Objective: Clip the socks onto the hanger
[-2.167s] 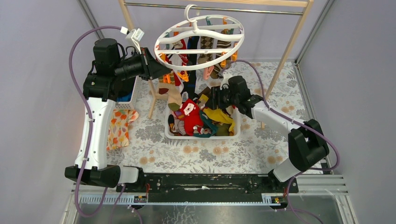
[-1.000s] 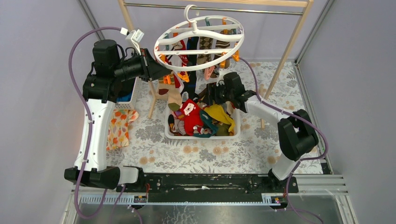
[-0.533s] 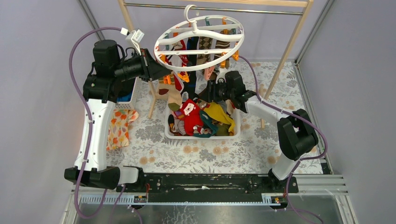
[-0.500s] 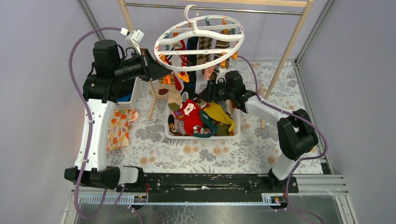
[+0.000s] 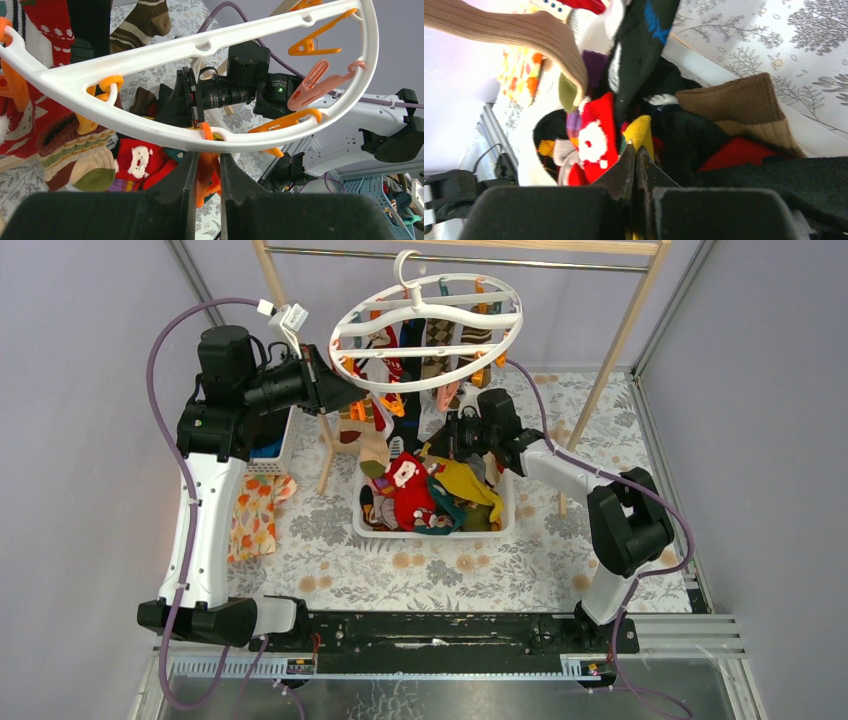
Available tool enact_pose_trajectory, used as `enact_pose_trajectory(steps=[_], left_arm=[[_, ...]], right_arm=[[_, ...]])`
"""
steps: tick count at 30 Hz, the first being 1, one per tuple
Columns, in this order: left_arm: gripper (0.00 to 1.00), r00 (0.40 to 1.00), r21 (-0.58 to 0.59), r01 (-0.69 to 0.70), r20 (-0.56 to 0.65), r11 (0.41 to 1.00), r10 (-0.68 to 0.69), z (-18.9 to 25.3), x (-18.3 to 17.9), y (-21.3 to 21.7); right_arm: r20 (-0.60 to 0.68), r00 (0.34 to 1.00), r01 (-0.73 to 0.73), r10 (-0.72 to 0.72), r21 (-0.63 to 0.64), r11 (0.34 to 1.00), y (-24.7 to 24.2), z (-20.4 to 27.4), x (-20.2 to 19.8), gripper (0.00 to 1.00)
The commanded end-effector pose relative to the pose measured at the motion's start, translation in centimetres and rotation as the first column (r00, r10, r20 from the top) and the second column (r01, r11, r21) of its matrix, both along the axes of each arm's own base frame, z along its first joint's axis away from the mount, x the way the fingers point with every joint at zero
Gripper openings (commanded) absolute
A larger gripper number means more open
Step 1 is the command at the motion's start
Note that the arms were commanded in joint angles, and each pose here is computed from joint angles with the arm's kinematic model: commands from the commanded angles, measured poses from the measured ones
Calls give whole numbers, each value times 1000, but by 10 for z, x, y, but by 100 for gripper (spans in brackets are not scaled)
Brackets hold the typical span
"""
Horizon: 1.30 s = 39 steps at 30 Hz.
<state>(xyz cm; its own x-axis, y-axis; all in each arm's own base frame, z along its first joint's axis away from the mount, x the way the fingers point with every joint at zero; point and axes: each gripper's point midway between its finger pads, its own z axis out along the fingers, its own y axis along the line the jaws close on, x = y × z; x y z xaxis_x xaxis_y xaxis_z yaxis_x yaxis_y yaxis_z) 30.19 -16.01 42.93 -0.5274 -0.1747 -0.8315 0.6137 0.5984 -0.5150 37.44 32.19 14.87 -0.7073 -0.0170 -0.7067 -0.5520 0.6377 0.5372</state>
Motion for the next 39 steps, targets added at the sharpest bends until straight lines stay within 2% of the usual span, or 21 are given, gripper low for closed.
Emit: enact_pose_trajectory(steps=[1,4,8,14,16,19,26,29,39], left_arm=[[0,999,-16,18,44,1000,-17,11,-6,0],[0,999,-42,45,32,998,-44,11,-9,-4],[0,995,-104,99,15,990,-98,13,-14,-12],[0,985,-200,166,-6,966,-171,20,-16,-22],[0,982,-240,180,-7,954,-187,22,-18,-24],[0,974,-307,203,-30,930,-223,24,-22,-28],[0,963,-369,242,-23,897,-269,28,-31,-31],[0,960,-385,248,-26,889,-279,29,-33,-32],[0,953,-386,271,-25,882,-303,27,-37,-33]], right_arm=[[121,992,-58,37,180,982,10,84,-9,0],[187,981,-115,59,308,944,10,130,-31,0],[248,964,-207,97,471,857,4,177,-72,0],[309,942,-316,131,683,658,-4,222,-121,0],[348,928,-356,132,724,591,-1,236,-133,0],[376,917,-387,133,756,528,11,248,-147,0],[398,915,-395,70,847,355,31,266,-161,0],[378,923,-378,63,870,318,42,261,-159,0],[390,918,-392,64,875,286,59,270,-159,0]])
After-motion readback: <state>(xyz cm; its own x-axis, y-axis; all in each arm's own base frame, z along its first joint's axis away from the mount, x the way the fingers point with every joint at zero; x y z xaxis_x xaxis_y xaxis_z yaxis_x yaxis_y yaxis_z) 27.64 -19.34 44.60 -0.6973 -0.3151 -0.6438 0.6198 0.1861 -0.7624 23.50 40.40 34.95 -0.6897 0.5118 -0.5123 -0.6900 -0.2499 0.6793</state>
